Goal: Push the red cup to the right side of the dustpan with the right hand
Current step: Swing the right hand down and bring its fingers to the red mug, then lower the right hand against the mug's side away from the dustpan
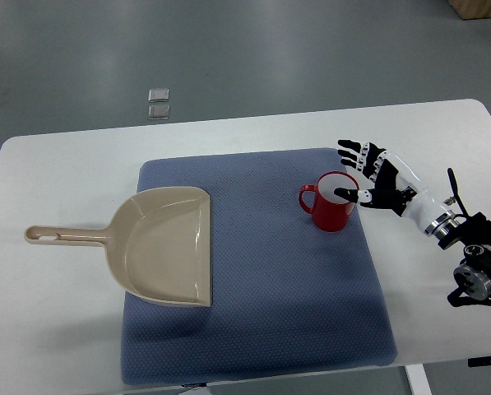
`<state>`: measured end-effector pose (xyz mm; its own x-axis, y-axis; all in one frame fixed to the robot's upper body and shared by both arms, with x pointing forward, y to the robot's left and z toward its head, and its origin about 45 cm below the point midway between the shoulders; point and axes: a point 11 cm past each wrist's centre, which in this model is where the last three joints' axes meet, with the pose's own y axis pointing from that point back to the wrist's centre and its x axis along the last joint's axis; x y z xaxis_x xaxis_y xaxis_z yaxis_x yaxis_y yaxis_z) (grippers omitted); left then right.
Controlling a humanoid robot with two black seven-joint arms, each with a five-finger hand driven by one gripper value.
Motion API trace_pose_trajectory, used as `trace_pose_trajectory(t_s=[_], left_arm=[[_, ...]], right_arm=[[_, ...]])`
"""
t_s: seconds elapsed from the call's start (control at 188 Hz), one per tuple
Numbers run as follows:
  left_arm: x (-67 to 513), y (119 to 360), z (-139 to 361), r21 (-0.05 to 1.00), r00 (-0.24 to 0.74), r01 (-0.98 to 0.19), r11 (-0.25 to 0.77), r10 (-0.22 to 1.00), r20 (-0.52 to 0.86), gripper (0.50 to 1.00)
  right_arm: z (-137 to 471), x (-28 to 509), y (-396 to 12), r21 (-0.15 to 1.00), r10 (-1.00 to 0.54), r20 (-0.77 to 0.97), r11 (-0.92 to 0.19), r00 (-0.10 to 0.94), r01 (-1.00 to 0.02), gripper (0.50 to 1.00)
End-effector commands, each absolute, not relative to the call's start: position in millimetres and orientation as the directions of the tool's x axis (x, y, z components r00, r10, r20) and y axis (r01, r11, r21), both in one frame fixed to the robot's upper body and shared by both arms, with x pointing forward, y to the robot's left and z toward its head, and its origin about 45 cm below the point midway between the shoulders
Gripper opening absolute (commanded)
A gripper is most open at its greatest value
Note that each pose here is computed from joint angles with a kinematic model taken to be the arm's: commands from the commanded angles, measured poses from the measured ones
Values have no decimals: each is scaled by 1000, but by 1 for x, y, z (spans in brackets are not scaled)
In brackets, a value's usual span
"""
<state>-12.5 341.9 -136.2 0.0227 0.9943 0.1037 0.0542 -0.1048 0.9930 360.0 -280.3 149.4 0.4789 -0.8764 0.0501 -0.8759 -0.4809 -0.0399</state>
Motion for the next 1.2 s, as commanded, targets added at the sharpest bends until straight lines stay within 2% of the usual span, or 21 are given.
trace_pose_trajectory(t_s=[0.0,0.82,1.193], left_arm=[[-13,342,-136,993,23,54,-105,994,104,1000],[-13,342,-136,993,23,54,-105,994,104,1000],[-13,342,-136,993,23,54,-105,994,104,1000]], right_arm=[[150,359,-279,-28,-859,100,-507,502,-861,928],[143,356,-272,0,-830,219,-526,513,-850,928],[140,357,-268,-7,-840,215,-511,498,-859,928]])
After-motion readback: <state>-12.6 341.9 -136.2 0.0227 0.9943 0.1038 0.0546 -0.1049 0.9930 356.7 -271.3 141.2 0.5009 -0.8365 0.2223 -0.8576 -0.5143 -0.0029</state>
